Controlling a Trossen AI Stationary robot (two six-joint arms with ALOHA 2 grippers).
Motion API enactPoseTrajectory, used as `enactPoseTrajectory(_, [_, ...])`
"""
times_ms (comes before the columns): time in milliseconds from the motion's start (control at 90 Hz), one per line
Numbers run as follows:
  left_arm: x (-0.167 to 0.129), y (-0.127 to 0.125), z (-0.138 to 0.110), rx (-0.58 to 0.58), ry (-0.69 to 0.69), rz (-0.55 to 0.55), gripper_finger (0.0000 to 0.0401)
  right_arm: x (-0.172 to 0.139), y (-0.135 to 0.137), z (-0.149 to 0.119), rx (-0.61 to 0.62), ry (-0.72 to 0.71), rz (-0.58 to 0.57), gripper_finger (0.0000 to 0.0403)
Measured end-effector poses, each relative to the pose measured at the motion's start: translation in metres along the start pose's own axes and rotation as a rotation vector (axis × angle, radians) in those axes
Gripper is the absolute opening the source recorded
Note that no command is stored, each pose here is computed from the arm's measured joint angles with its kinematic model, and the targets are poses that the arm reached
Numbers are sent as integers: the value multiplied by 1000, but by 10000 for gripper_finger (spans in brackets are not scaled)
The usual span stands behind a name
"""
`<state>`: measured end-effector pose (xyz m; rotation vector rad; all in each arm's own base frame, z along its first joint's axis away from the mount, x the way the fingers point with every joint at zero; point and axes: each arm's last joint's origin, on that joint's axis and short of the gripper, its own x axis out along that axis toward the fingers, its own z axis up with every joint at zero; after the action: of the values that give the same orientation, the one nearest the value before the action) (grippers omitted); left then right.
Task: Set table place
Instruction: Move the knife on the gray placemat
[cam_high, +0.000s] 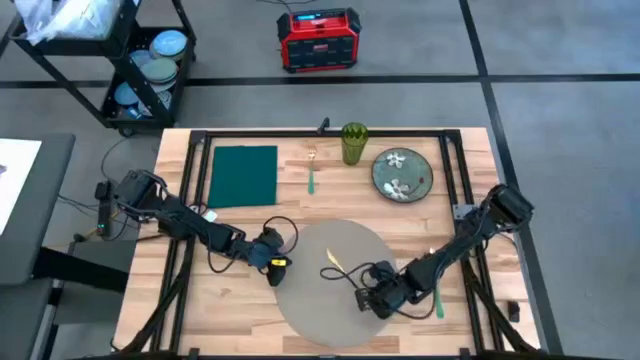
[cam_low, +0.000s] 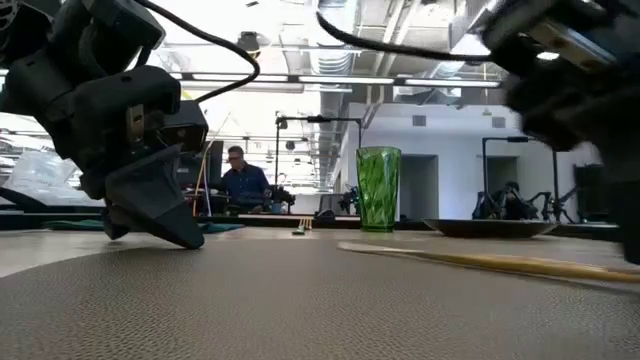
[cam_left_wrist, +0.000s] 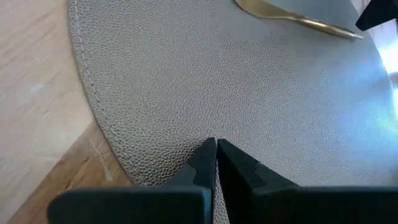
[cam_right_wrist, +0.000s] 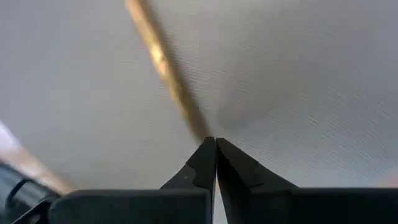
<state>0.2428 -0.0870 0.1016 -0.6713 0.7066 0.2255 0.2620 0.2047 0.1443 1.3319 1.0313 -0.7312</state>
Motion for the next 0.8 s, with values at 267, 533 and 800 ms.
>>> enactPoseTrajectory(267, [1,2,3,-9,-9,9,0,-10,-1,-20,-123,-64,71,0])
enactPoseTrajectory(533, [1,2,3,-3,-10,10,0,-19,49,21,-474,-29,128,38])
enactPoseTrajectory(800, [1,2,3,-4,-10,10,0,-16,36,37,-491,61,-65,140])
